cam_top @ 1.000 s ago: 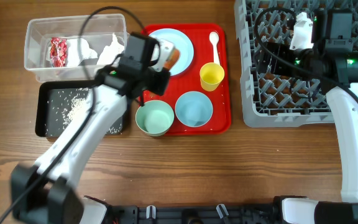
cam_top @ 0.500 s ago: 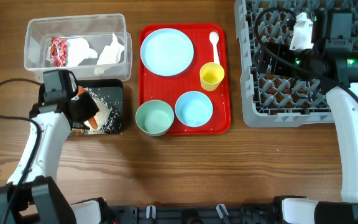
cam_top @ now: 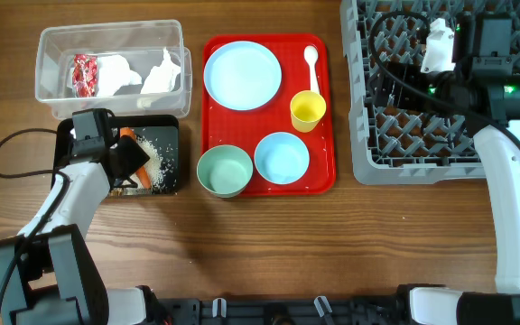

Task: Sort waste into correct bins and load items into the dishwasher rack
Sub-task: 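Place the carrot onto the black tray with the left gripper, then reach the right gripper to the blue bowl and grasp its rim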

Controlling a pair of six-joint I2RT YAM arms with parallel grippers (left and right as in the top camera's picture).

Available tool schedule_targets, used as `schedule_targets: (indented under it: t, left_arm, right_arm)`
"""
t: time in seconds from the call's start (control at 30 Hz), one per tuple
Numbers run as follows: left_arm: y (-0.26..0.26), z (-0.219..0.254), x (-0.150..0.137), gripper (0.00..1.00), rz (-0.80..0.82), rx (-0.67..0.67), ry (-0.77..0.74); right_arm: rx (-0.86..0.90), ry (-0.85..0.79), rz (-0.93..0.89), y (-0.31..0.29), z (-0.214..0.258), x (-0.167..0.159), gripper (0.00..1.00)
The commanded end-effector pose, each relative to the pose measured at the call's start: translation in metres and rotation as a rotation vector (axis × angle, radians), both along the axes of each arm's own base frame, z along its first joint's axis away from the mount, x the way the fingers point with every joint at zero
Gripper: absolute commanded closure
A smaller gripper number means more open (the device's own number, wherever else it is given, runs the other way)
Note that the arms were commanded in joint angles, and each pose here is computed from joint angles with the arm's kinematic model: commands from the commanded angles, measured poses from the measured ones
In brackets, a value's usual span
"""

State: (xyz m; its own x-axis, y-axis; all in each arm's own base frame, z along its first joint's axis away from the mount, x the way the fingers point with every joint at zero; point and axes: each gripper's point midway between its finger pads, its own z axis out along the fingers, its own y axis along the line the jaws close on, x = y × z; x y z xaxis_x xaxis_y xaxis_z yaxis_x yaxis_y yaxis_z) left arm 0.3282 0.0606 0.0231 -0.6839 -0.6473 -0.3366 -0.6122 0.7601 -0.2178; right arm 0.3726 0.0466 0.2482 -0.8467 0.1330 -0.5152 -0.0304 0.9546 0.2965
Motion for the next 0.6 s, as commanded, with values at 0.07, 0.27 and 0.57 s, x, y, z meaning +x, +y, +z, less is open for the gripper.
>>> schedule_targets:
  t: [0.07, 0.27, 0.57]
  left_arm:
    - [-0.003, 0.038, 0.003, 0.25, -0.047, 0.002, -0.043]
    - [-0.052, 0.154, 0.016, 0.18, -0.291, 0.046, -0.331]
    - [-0.215, 0.151, -0.004, 0.06, -0.959, 0.080, -0.394]
  right_arm:
    - [-0.009, -0.013, 0.002, -0.001, 0.003, 0.005, 0.00]
    - [0.018, -0.020, 0.019, 0.004, 0.005, 0.006, 0.00]
    - [0.057, -0.036, 0.046, 0.012, 0.010, 0.007, 0.00]
